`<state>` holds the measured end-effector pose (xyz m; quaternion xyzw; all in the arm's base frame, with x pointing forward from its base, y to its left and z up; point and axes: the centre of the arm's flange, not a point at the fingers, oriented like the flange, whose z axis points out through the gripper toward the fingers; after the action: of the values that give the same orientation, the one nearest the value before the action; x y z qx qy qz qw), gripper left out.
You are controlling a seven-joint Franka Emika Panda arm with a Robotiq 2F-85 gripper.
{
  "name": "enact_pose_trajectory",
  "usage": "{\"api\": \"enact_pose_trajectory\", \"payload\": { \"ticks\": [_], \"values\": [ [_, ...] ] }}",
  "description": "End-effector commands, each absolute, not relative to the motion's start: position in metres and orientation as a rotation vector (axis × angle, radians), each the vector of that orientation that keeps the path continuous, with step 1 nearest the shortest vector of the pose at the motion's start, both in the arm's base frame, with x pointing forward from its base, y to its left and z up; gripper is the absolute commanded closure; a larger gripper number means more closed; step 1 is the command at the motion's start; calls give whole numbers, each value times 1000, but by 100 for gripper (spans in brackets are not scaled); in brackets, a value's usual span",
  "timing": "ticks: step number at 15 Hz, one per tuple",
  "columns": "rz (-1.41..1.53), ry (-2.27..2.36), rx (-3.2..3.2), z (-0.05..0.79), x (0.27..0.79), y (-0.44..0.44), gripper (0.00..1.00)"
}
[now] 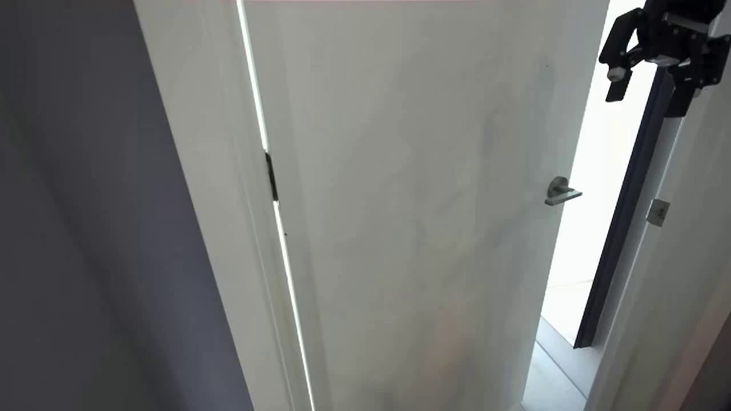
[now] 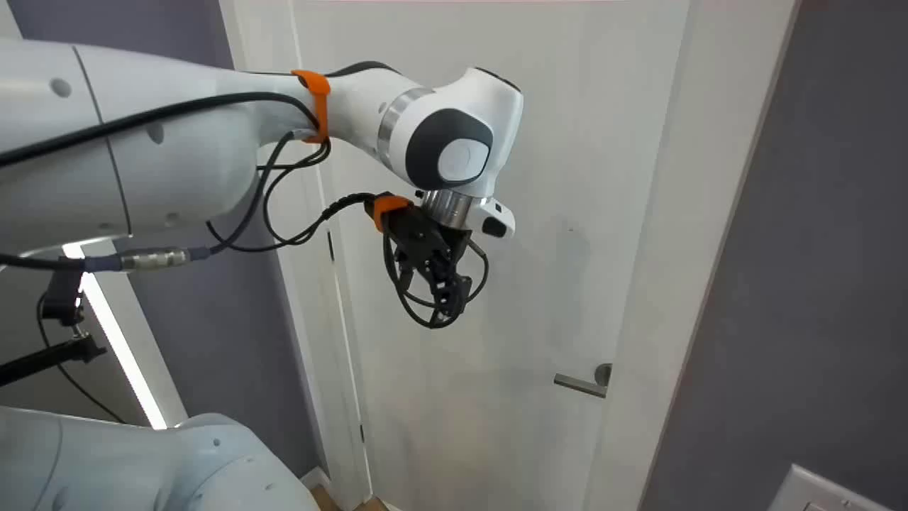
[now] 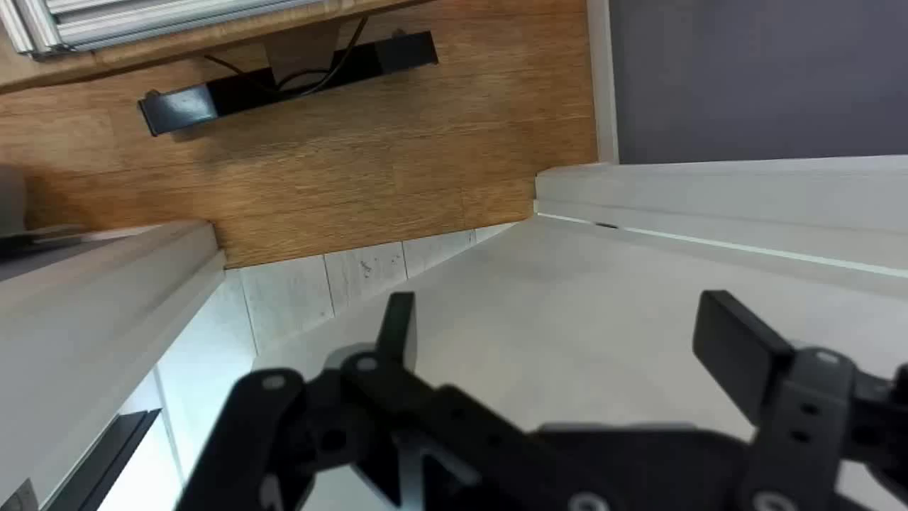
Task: Close the door
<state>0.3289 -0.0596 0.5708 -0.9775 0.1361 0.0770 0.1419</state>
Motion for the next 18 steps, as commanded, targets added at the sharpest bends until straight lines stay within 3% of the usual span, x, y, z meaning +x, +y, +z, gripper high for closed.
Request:
{"api": "enact_pose_trajectory", "payload": {
  "ticks": [1, 11, 15, 18],
  "values": [
    [222, 393, -2821, 571, 329, -60, 0],
    [251, 394, -2790, 563, 337, -59, 0],
    [332, 589, -2742, 521, 358, -67, 0],
    [230, 789, -2737, 496, 373, -83, 0]
  ]
}}
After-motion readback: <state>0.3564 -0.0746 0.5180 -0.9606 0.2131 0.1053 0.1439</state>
